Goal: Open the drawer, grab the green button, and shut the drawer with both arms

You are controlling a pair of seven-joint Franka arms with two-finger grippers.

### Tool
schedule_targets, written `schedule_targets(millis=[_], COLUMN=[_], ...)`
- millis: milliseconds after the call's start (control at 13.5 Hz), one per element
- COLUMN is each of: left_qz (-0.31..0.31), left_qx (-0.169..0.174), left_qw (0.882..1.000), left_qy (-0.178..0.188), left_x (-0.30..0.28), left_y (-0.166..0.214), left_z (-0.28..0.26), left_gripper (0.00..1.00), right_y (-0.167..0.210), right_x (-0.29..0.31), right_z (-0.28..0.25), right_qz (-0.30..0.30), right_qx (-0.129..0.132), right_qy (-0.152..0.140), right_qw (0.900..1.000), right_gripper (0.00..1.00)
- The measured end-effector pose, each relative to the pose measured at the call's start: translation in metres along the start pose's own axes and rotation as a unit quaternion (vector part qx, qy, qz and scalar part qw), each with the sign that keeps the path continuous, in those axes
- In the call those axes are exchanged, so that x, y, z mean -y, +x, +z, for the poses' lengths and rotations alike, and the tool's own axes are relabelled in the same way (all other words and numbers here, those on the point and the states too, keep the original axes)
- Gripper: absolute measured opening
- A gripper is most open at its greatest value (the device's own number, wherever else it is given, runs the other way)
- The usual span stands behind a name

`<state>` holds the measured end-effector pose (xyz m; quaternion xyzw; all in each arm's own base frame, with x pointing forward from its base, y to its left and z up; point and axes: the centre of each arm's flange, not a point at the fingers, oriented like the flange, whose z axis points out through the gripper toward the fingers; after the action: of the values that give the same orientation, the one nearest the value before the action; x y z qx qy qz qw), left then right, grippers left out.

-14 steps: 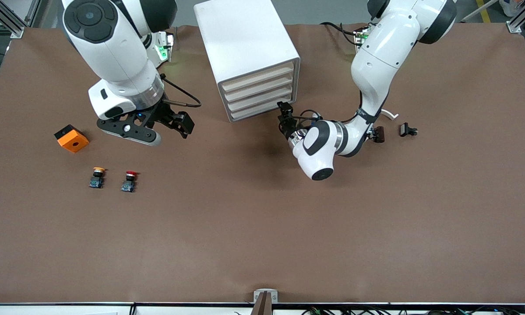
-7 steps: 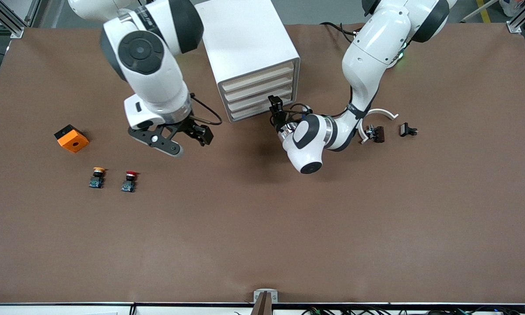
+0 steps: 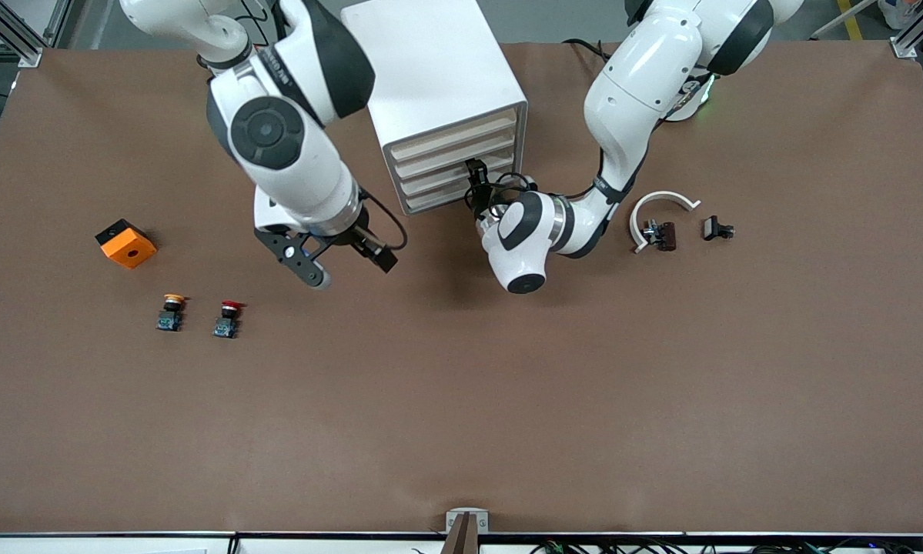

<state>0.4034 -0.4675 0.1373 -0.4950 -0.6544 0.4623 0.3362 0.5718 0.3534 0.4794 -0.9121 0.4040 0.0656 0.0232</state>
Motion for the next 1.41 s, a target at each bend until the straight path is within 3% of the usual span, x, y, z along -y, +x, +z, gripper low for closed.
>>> schedule_targets(millis=[148,222,593,1333,1407], left_qz=[-0.002,-0.004,-0.013,-0.021,-0.022], left_qx=[-0.002,-0.002,0.014,0.082,0.093], left_qw=[1.0,1.0,1.0,0.994,0.992], left_qy=[0.006,0.007,-0.009,-0.069,-0.078], left_x=[0.001,0.0,-0.007,-0.02,-0.022], left_y=[0.0,0.001,0.01,0.043,0.045], left_z=[0.002,0.002,-0.03,-0.138,-0.146], left_gripper=[0.11,0.1,0.1,0.1,0.15], right_y=[0.011,0.01,0.0,-0.033,-0.037], right_x=[0.002,0.003,0.007,0.014,0.015], right_z=[0.0,-0.001,-0.001,0.001,0.002], right_qz=[0.059,0.08,0.115,0.144,0.149], right_qx=[0.008,0.009,0.013,0.016,0.016], right_qy=[0.013,0.018,0.026,0.033,0.032], right_qw=[0.998,0.997,0.993,0.989,0.988], right_gripper=[1.0,1.0,1.0,1.0,1.0])
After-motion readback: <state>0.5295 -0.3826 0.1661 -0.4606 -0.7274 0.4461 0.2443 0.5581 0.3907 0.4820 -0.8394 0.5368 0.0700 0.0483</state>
